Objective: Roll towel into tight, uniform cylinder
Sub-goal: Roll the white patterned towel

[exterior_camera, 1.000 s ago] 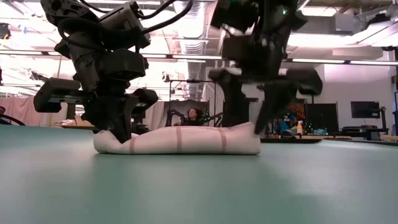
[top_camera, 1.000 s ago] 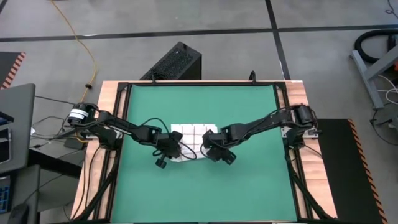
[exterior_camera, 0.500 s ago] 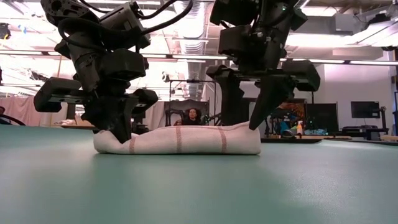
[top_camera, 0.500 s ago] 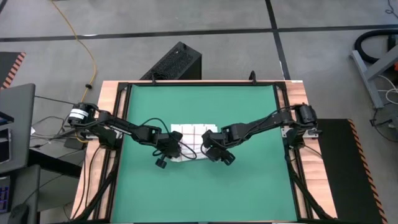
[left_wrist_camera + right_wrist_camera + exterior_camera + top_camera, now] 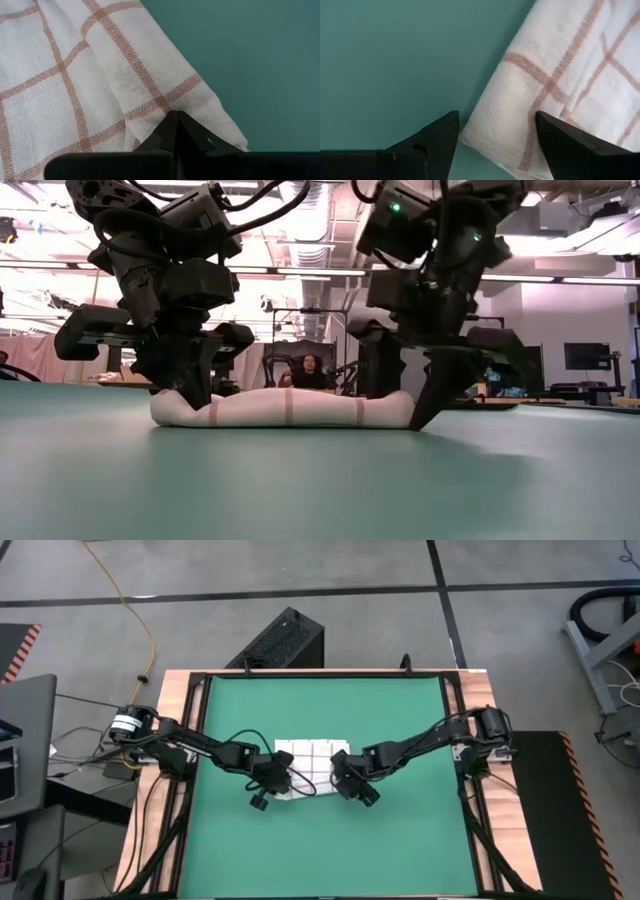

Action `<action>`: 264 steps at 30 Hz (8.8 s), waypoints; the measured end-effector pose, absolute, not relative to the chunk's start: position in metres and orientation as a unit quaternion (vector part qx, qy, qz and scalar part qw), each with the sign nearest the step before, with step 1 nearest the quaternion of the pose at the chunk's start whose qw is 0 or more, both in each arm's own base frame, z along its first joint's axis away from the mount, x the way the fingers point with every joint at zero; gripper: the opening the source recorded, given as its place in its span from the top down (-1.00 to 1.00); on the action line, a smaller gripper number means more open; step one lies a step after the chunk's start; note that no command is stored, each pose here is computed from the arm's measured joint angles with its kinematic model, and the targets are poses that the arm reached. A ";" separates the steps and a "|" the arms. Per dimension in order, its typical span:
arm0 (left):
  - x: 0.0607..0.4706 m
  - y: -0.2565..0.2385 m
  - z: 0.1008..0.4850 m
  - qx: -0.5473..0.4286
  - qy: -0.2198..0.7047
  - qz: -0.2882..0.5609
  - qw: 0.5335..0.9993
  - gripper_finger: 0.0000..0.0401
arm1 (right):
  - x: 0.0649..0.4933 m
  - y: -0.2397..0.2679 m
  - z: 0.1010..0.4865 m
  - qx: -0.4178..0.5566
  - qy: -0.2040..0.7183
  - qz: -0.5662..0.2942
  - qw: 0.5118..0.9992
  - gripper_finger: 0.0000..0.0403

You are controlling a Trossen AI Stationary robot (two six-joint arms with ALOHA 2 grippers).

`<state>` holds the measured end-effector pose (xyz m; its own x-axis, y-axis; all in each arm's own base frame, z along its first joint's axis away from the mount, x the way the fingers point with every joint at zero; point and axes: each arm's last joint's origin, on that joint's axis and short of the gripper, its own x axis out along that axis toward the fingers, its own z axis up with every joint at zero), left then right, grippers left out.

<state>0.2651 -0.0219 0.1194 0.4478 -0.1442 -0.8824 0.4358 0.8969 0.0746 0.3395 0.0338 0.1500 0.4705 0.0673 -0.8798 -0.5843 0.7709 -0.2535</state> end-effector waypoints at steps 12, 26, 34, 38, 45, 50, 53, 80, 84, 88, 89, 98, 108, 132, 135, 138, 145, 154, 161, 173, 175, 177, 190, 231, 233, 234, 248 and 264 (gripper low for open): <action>0.265 -0.022 0.119 0.148 0.495 -0.178 0.838 1.00 | 0.317 0.023 0.118 -0.224 0.492 0.118 0.833 -0.42; 0.268 -0.022 0.120 0.137 0.479 -0.175 0.849 1.00 | 0.310 0.028 0.110 -0.146 0.498 -0.012 0.855 0.48; 0.272 -0.025 0.123 0.044 0.465 -0.171 0.868 1.00 | 0.306 0.049 0.109 -0.102 0.504 0.020 0.858 0.81; 0.276 -0.026 0.126 -0.034 0.446 -0.180 0.876 1.00 | 0.305 0.057 0.110 -0.011 0.511 0.080 0.856 0.81; 0.280 -0.020 0.129 -0.134 0.440 -0.146 0.876 1.00 | 0.305 0.054 0.111 0.150 0.528 0.176 0.817 0.81; 0.286 -0.017 0.134 -0.207 0.415 -0.111 0.879 1.00 | 0.304 0.050 0.112 0.211 0.533 0.220 0.789 0.81; 0.290 -0.017 0.139 -0.234 0.389 -0.105 0.884 1.00 | 0.303 0.048 0.111 0.215 0.536 0.224 0.785 0.81; 0.283 -0.019 0.144 -0.026 0.372 -0.111 0.921 1.00 | 0.302 0.051 0.111 0.166 0.528 0.247 0.796 0.81; 0.285 -0.023 0.146 -0.023 0.359 -0.132 0.924 1.00 | 0.302 0.051 0.111 0.166 0.528 0.247 0.796 0.81; 0.284 -0.022 0.155 -0.047 0.347 -0.111 0.930 1.00 | 0.302 0.050 0.111 0.166 0.528 0.246 0.796 0.81; 0.284 -0.022 0.160 -0.055 0.337 -0.108 0.934 1.00 | 0.302 0.051 0.111 0.166 0.528 0.246 0.796 0.81; 0.272 -0.045 0.177 -0.075 0.314 -0.163 0.932 1.00 | 0.302 0.051 0.111 0.165 0.527 0.246 0.797 0.81; 0.280 -0.053 0.136 -0.058 0.358 -0.130 0.923 1.00 | 0.303 0.051 0.111 0.163 0.526 0.247 0.797 0.81; 0.290 -0.031 0.123 -0.259 0.372 -0.119 0.883 1.00 | 0.302 0.053 0.112 0.233 0.537 0.254 0.770 0.81; 0.283 -0.018 0.149 -0.247 0.344 -0.099 0.900 1.00 | 0.302 0.054 0.112 0.225 0.537 0.254 0.772 0.81; 0.277 -0.009 0.168 -0.168 0.305 -0.059 0.935 1.00 | 0.302 0.056 0.112 0.220 0.536 0.255 0.774 0.81; 0.294 0.007 0.155 -0.067 0.278 -0.064 0.956 1.00 | 0.301 0.061 0.112 0.213 0.537 0.259 0.774 0.81; 0.329 0.003 0.143 -0.003 0.279 -0.131 0.951 1.00 | 0.301 0.063 0.112 0.206 0.537 0.257 0.777 0.81; 0.331 -0.001 0.125 0.020 0.323 -0.151 0.934 1.00 | 0.302 0.062 0.113 0.208 0.537 0.253 0.777 0.81; 0.328 0.007 0.094 -0.021 0.401 -0.124 0.907 1.00 | 0.311 0.063 0.121 0.220 0.535 0.233 0.782 0.81; 0.326 0.007 0.092 -0.031 0.416 -0.122 0.901 1.00 | 0.310 0.063 0.121 0.228 0.541 0.225 0.777 0.81; 0.325 0.006 0.092 -0.045 0.423 -0.124 0.897 1.00 | 0.309 0.063 0.121 0.234 0.548 0.217 0.773 0.81; 0.322 0.004 0.089 -0.131 0.451 -0.102 0.877 1.00 | 0.304 0.059 0.121 0.254 0.573 0.180 0.758 0.81; 0.315 0.001 0.097 -0.189 0.459 -0.076 0.865 1.00 | 0.269 -0.045 0.126 0.392 0.564 0.090 0.722 0.82; 0.312 0.006 0.104 -0.188 0.457 -0.063 0.867 1.00 | 0.269 -0.045 0.126 0.382 0.563 0.087 0.728 0.82; 0.310 0.008 0.107 -0.188 0.458 -0.057 0.867 1.00 | 0.270 -0.045 0.126 0.377 0.563 0.086 0.731 0.82; 0.276 0.018 0.188 -0.150 0.403 0.047 0.902 1.00 | 0.279 -0.035 0.117 0.347 0.567 0.087 0.742 0.82; 0.309 -0.074 0.222 0.033 0.352 -0.049 0.934 1.00 | 0.280 -0.034 0.117 0.342 0.565 0.084 0.747 0.82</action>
